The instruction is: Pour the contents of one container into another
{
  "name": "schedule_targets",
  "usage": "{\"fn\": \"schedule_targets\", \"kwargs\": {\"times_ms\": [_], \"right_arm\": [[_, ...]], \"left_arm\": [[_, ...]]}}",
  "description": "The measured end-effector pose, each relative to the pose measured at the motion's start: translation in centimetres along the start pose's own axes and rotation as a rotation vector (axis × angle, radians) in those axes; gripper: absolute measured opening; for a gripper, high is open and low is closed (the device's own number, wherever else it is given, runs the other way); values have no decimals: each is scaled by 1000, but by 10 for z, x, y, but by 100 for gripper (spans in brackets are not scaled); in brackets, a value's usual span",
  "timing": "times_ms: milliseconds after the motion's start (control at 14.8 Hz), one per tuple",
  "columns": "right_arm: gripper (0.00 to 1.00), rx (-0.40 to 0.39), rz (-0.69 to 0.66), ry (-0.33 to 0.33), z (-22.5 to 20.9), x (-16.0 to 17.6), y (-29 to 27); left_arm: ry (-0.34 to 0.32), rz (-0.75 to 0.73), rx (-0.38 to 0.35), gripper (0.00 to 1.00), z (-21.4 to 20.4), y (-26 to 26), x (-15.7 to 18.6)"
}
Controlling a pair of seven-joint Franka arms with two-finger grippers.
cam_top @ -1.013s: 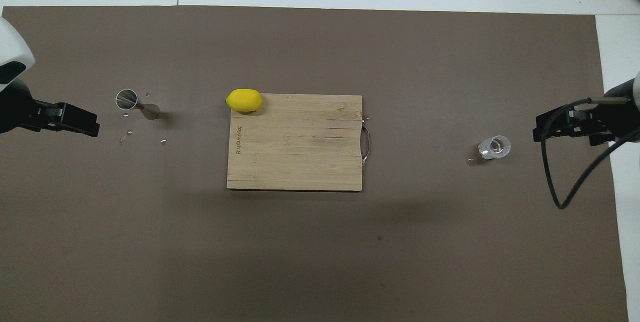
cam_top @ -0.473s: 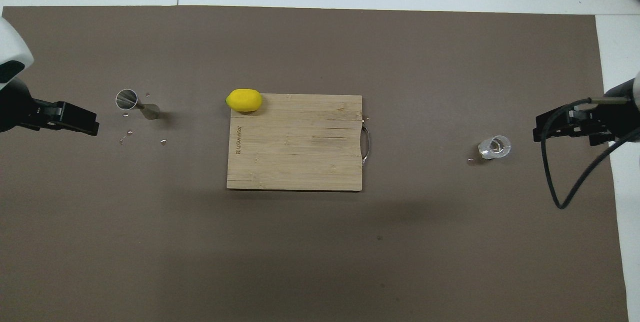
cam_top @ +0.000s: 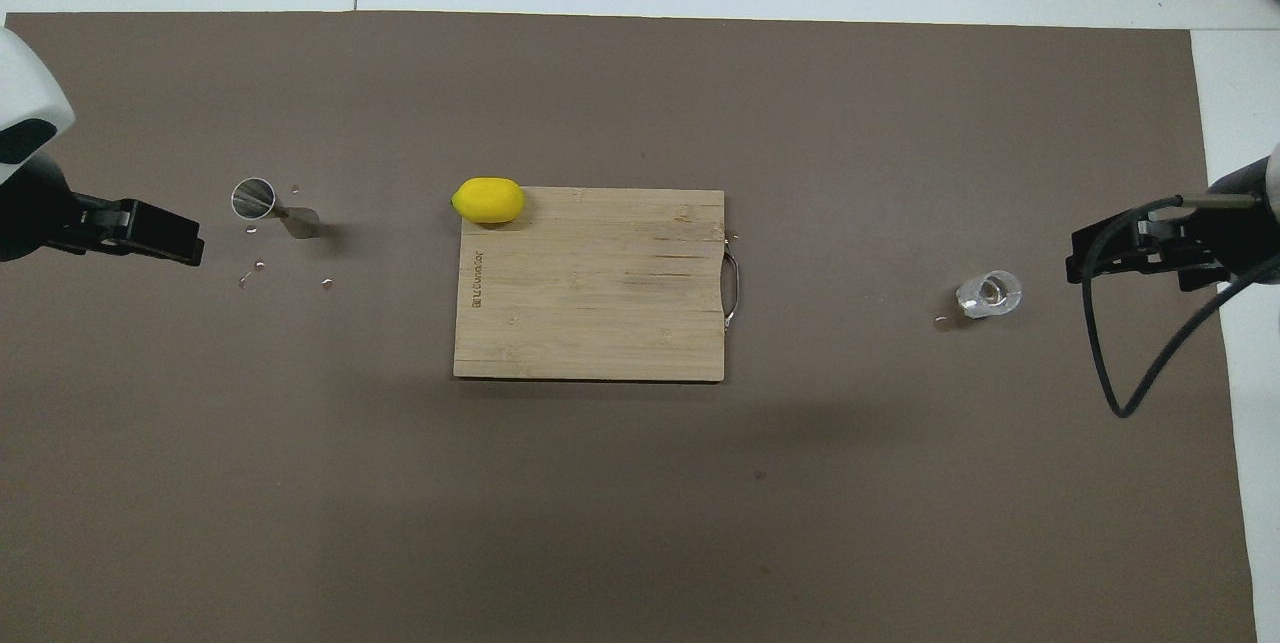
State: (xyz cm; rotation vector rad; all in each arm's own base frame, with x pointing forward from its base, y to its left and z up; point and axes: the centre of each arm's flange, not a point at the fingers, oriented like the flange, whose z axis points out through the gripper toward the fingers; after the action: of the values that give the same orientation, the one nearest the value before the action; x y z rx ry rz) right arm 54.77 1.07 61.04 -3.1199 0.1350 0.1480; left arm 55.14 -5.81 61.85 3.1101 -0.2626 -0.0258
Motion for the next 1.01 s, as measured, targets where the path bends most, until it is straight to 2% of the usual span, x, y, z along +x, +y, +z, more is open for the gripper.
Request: {"fn": "schedule_targets", "kwargs": {"times_ms": [338,675,1013], "right_arm": [[100,0,1,0,0,0,1],[100,1,8,-2,0,0,5],[100,-5,6,15,-1,2,4]], "left_arm": [[14,0,1,100,11,0,4],[-60,-22,-35,100,50,-10,10],[-131,-99,-105,100,95,-50,23]]}}
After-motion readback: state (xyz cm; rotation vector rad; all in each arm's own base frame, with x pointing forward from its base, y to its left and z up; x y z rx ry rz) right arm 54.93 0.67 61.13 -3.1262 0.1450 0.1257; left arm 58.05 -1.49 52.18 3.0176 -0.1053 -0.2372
